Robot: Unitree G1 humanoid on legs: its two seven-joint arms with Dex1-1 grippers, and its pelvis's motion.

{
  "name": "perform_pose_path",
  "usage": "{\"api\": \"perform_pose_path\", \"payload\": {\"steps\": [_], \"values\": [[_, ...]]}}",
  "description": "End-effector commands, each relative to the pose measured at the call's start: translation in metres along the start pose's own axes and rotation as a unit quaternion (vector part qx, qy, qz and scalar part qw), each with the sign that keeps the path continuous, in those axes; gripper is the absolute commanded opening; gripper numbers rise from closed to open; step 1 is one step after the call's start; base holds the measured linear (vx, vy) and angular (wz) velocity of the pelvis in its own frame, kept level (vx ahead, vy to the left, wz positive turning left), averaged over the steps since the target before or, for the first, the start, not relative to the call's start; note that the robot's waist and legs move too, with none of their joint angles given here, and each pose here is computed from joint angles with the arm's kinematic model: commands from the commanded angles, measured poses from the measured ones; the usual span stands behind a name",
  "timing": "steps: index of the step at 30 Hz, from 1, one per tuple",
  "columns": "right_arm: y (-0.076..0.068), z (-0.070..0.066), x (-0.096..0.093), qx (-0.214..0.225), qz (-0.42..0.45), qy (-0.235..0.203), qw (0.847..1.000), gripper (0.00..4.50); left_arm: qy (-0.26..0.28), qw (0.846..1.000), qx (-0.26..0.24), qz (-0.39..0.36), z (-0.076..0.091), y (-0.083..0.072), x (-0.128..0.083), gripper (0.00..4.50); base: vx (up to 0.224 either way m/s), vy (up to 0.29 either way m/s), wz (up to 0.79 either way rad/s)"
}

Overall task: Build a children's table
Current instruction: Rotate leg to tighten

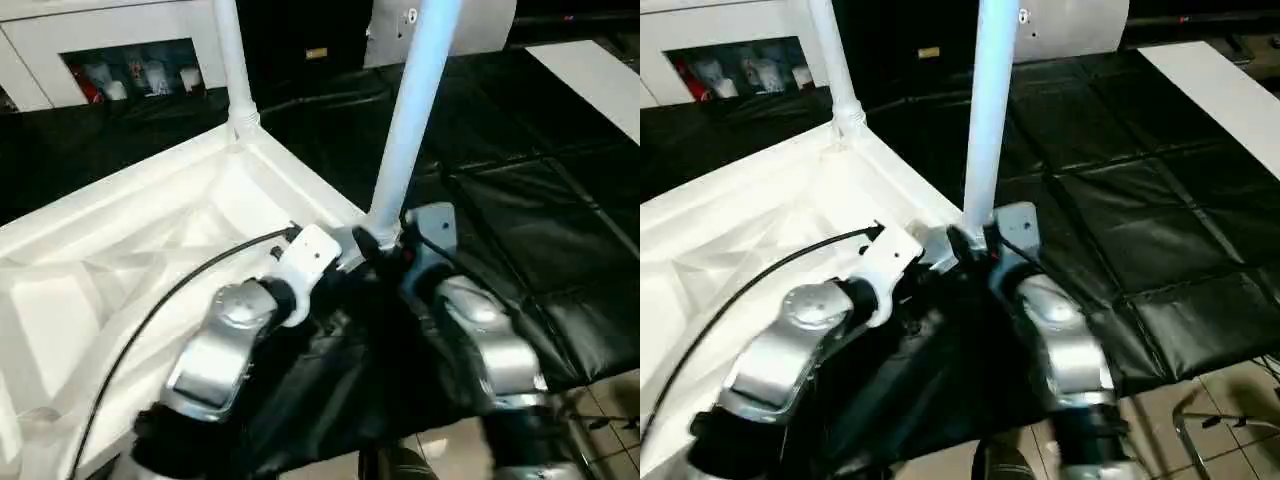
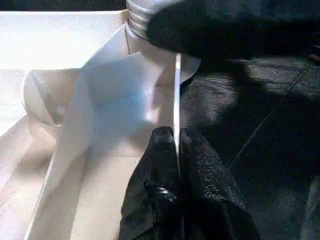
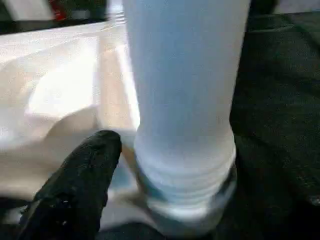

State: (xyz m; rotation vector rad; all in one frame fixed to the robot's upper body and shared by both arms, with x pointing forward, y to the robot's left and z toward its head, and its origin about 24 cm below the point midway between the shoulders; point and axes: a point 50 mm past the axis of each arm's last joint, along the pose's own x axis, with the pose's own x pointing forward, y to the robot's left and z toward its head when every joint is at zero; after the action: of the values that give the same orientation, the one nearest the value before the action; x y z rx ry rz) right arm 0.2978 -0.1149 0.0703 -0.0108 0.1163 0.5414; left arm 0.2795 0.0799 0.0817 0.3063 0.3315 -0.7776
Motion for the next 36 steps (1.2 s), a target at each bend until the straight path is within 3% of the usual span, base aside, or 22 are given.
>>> {"api": "perform_pose_path", "payload": {"steps": [1, 4, 11, 12, 13, 15, 17, 18, 20, 24, 28, 29, 32, 36], "values": [[0.005, 0.004, -0.005, -0.014, 0.065, -0.012, 0.998, 4.29, -0.028, 0.999, 0.015, -0.005, 0.003, 0.008, -0.009, 0.0, 0.0, 0.0, 0.0], [-0.008, 0.011, -0.019, -0.066, 0.136, -0.012, 0.988, 4.41, -0.02, 0.998, 0.041, -0.046, -0.007, 0.015, -0.019, 0.0, 0.0, 0.0, 0.0], [-0.022, 0.017, -0.033, -0.115, 0.241, 0.013, 0.964, 4.41, -0.007, 0.983, 0.097, -0.159, -0.019, 0.018, -0.035, 0.0, 0.0, 0.0, 0.0], [-0.024, 0.019, -0.036, -0.122, 0.285, 0.022, 0.95, 4.41, 0.001, 0.971, 0.121, -0.206, -0.023, 0.019, -0.04, 0.0, 0.0, 0.0, 0.0], [-0.024, 0.019, -0.036, -0.122, 0.285, 0.022, 0.95, 4.41, 0.001, 0.971, 0.121, -0.206, -0.023, 0.019, -0.04, 0.0, 0.0, 0.0, 0.0], [-0.026, 0.021, -0.039, -0.138, 0.333, 0.04, 0.932, 4.41, 0.005, 0.957, 0.135, -0.255, -0.026, 0.022, -0.045, 0.0, 0.0, 0.0, 0.0], [-0.026, 0.021, -0.04, -0.14, 0.343, 0.044, 0.928, 4.41, 0.006, 0.954, 0.14, -0.264, -0.027, 0.022, -0.046, 0.0, 0.0, 0.0, 0.0], [-0.026, 0.021, -0.04, -0.149, 0.378, 0.057, 0.912, 4.41, 0.013, 0.94, 0.157, -0.304, -0.03, 0.024, -0.049, 0.0, 0.0, 0.0, 0.0], [-0.023, 0.02, -0.042, -0.153, 0.419, 0.072, 0.892, 4.41, 0.02, 0.925, 0.165, -0.34, -0.031, 0.025, -0.051, 0.0, 0.0, 0.0, 0.0], [-0.016, 0.016, -0.046, -0.151, 0.474, 0.094, 0.862, 4.41, 0.024, 0.908, 0.186, -0.375, -0.031, 0.028, -0.05, 0.0, 0.0, 0.0, 0.0], [-0.01, 0.012, -0.045, -0.146, 0.493, 0.1, 0.852, 4.41, 0.027, 0.894, 0.2, -0.399, -0.03, 0.027, -0.049, 0.0, 0.0, 0.0, 0.0], [-0.008, 0.01, -0.044, -0.142, 0.499, 0.1, 0.849, 4.16, 0.029, 0.889, 0.205, -0.409, -0.029, 0.027, -0.048, 0.0, 0.0, 0.0, 0.0], [-0.005, 0.009, -0.042, -0.128, 0.511, 0.098, 0.844, 4.08, 0.031, 0.879, 0.217, -0.424, -0.027, 0.028, -0.045, 0.0, 0.0, 0.0, 0.0], [-0.004, 0.007, -0.043, -0.124, 0.52, 0.102, 0.839, 3.7, 0.03, 0.875, 0.225, -0.427, -0.026, 0.03, -0.042, 0.0, 0.0, 0.0, 0.0]]}}
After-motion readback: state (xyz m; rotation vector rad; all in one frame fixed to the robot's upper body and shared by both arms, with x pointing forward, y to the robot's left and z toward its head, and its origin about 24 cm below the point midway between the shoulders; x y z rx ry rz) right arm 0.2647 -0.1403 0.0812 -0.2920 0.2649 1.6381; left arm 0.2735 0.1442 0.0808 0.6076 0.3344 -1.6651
